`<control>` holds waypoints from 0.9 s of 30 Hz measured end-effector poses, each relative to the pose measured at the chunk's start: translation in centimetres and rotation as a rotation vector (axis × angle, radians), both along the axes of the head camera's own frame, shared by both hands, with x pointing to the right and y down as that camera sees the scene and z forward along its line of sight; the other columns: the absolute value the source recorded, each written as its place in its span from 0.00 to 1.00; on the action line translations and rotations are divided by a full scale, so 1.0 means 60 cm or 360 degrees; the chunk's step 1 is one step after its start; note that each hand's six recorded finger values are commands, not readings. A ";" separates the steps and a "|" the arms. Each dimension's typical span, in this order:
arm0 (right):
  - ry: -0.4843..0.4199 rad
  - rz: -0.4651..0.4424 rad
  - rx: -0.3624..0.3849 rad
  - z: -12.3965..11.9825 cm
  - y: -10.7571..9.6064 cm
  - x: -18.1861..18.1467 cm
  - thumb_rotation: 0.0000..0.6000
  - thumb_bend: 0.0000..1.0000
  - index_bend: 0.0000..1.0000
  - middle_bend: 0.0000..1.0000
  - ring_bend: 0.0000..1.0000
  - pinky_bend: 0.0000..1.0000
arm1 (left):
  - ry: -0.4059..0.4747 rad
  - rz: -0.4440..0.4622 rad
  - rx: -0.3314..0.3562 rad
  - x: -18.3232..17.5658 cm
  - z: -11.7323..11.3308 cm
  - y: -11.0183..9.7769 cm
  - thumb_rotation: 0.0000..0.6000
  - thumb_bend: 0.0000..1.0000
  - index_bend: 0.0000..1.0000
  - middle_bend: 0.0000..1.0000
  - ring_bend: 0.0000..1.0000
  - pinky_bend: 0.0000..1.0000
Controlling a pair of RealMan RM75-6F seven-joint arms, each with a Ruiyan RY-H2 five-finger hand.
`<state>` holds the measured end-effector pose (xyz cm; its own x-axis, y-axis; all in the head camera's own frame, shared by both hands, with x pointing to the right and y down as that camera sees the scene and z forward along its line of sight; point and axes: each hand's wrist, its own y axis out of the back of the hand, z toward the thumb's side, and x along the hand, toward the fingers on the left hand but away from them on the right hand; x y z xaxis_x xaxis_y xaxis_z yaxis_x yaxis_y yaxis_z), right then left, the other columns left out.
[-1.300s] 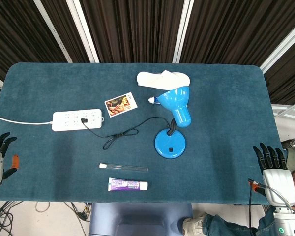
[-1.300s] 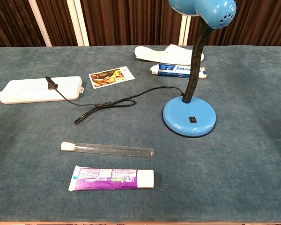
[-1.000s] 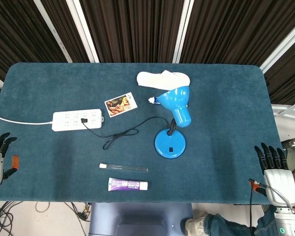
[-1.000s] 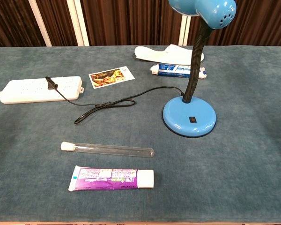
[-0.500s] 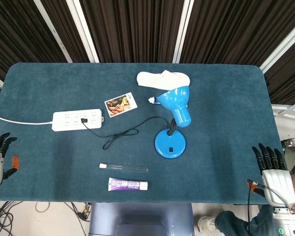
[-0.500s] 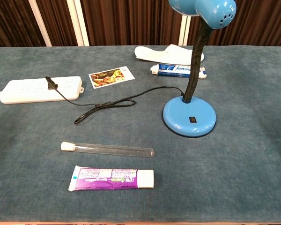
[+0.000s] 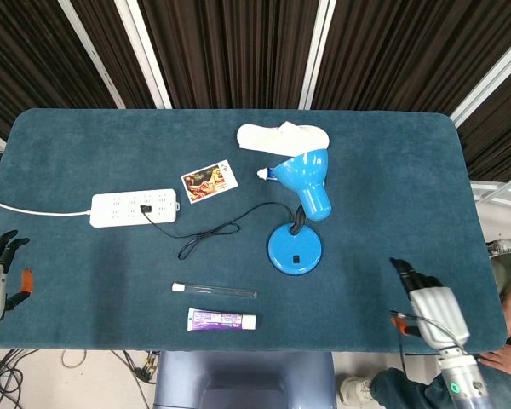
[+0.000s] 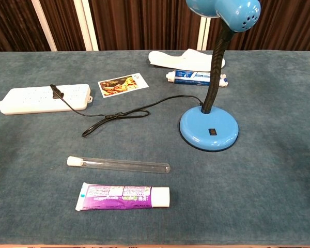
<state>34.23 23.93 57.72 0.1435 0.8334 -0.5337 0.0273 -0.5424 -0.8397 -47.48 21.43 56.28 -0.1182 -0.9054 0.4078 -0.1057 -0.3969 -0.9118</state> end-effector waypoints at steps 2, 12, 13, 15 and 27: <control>-0.0014 -0.0045 -0.0059 0.013 -0.008 -0.022 1.00 0.19 0.02 0.32 0.47 0.50 | 0.0002 -0.0002 -0.0002 0.000 0.000 0.000 1.00 0.53 0.22 0.10 0.01 0.00; 0.0004 -0.0190 -0.0246 0.072 -0.039 -0.117 1.00 0.19 0.02 0.41 0.54 0.64 | 0.0008 -0.0010 -0.0007 -0.002 0.001 0.000 1.00 0.53 0.22 0.10 0.01 0.00; 0.0006 -0.0198 -0.0262 0.077 -0.041 -0.127 1.00 0.19 0.02 0.41 0.54 0.65 | 0.0009 -0.0011 -0.0008 -0.002 0.001 0.000 1.00 0.53 0.22 0.10 0.01 0.00; 0.0012 -0.0206 -0.0294 0.086 -0.042 -0.138 1.00 0.19 0.02 0.42 0.54 0.67 | 0.0011 -0.0012 -0.0009 -0.002 0.001 0.000 1.00 0.53 0.22 0.10 0.01 0.00; 0.0079 -0.0277 -0.0443 0.140 -0.054 -0.212 1.00 0.19 0.02 0.42 0.55 0.77 | 0.0015 -0.0016 -0.0013 -0.002 0.002 -0.001 1.00 0.53 0.22 0.10 0.01 0.00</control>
<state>21.48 20.70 66.13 0.2390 0.6200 -0.7473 -0.1230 -0.7441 -0.6567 -47.60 21.38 56.40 -0.1235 -0.9009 0.4161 -0.1186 -0.4029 -0.9075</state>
